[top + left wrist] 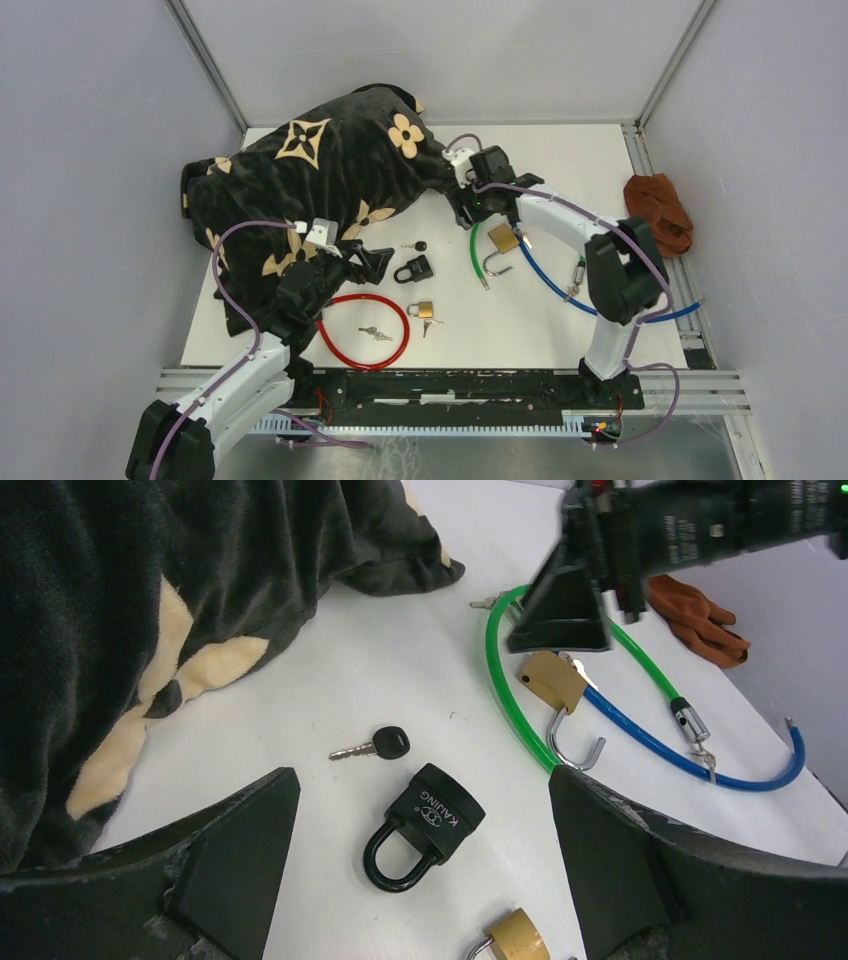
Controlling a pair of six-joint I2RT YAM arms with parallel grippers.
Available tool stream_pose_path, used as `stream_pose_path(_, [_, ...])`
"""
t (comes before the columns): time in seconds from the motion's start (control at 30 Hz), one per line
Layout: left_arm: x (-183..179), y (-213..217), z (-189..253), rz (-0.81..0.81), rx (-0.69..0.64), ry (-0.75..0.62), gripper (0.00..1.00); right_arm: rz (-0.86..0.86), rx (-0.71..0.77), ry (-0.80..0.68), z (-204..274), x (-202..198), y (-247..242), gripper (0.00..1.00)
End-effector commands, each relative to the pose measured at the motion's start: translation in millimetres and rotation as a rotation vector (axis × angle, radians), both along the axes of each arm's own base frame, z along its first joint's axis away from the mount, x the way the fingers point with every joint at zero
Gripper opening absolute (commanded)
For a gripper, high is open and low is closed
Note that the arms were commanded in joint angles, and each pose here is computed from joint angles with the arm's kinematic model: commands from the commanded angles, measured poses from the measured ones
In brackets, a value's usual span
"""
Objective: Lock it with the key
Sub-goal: Place the key at the center of the board, then pick up the lock from the center of the board.
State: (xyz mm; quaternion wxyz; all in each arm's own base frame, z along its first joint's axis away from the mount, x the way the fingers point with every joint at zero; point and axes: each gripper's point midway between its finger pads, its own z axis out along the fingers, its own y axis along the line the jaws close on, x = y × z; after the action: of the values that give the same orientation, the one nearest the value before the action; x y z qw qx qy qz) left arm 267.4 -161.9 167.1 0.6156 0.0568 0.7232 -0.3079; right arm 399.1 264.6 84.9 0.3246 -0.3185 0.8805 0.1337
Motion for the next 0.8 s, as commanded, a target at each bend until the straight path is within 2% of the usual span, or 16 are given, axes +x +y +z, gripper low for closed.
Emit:
stream_pose_path(0.0, [0, 0, 12, 0.009, -0.084, -0.014, 1.00, -0.159, -0.244, 0.025, -8, -21, -98, 0.68])
stream_pose_path(0.07, [-2, 0, 10, 0.006, -0.093, -0.001, 1.00, -0.167, -0.228, 0.068, -18, -30, -107, 0.74])
stream_pose_path(0.2, [-4, 0, 9, 0.000, -0.098, 0.000, 1.00, -0.173, -0.244, 0.086, -28, -27, -109, 0.76])
stream_pose_path(0.4, [-3, 2, 11, 0.007, -0.094, -0.014, 1.00, -0.144, -0.299, 0.074, -35, -11, -109, 0.72])
stream_pose_path(0.5, [-3, 3, 10, 0.008, -0.094, -0.014, 1.00, -0.068, -0.300, 0.087, -39, -11, -102, 0.64])
stream_pose_path(0.77, [-2, 3, 5, 0.006, -0.088, 0.001, 0.99, -0.049, -0.374, 0.102, -53, -6, -109, 0.68])
